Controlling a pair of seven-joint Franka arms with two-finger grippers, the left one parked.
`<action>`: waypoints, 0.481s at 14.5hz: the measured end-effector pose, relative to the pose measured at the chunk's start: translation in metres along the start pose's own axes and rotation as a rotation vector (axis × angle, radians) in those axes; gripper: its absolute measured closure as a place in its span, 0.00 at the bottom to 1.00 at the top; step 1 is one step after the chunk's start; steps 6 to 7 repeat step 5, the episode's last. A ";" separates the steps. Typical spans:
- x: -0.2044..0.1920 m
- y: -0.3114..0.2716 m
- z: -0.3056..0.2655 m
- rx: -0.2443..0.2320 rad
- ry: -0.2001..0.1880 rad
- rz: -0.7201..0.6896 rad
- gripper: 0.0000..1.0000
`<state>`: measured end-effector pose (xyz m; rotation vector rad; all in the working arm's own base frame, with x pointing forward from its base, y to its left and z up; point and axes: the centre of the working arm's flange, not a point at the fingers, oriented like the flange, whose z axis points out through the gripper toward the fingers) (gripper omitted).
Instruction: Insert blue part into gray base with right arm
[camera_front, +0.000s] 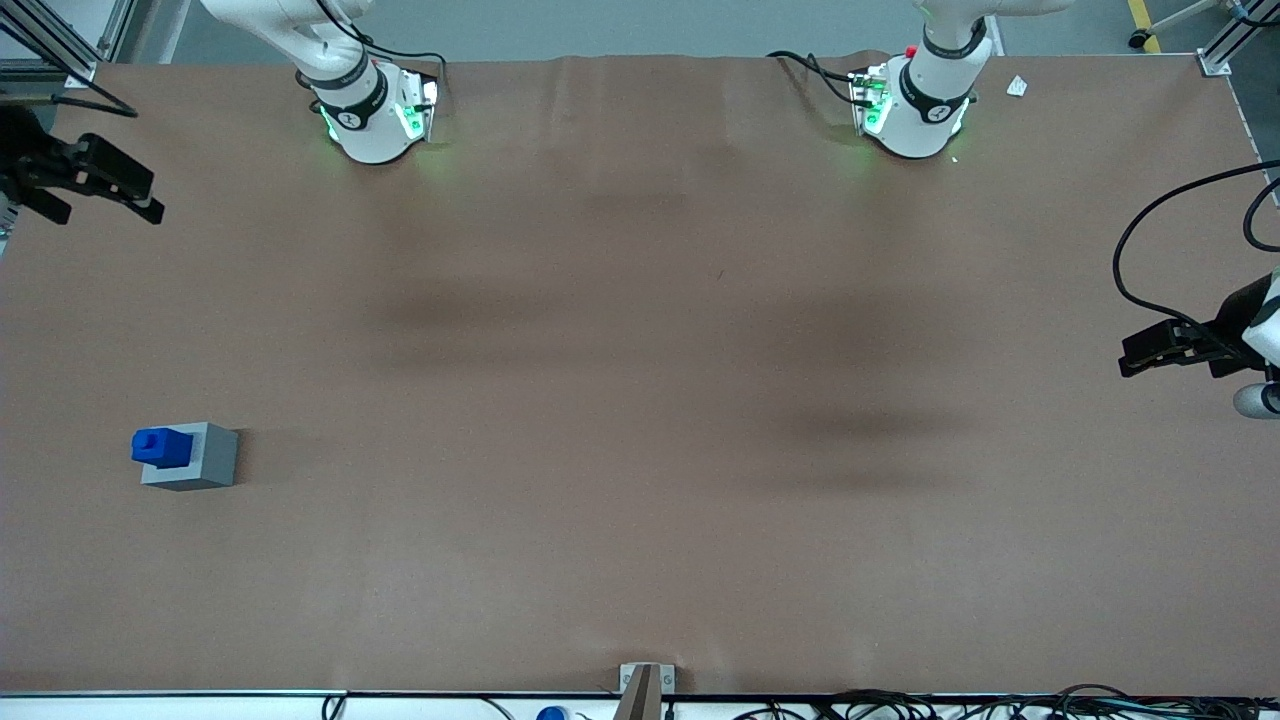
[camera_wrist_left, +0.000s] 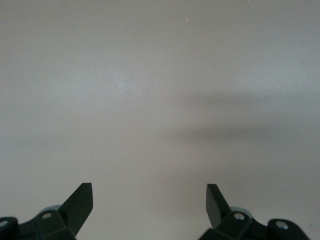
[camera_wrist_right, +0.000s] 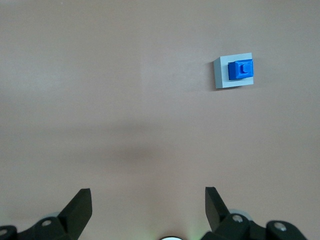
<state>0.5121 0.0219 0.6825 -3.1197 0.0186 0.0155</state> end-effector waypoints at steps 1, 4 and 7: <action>-0.003 -0.001 -0.001 0.000 0.000 -0.003 0.00; -0.008 0.002 -0.006 0.002 0.003 0.002 0.00; -0.008 0.003 -0.006 0.002 0.003 0.004 0.00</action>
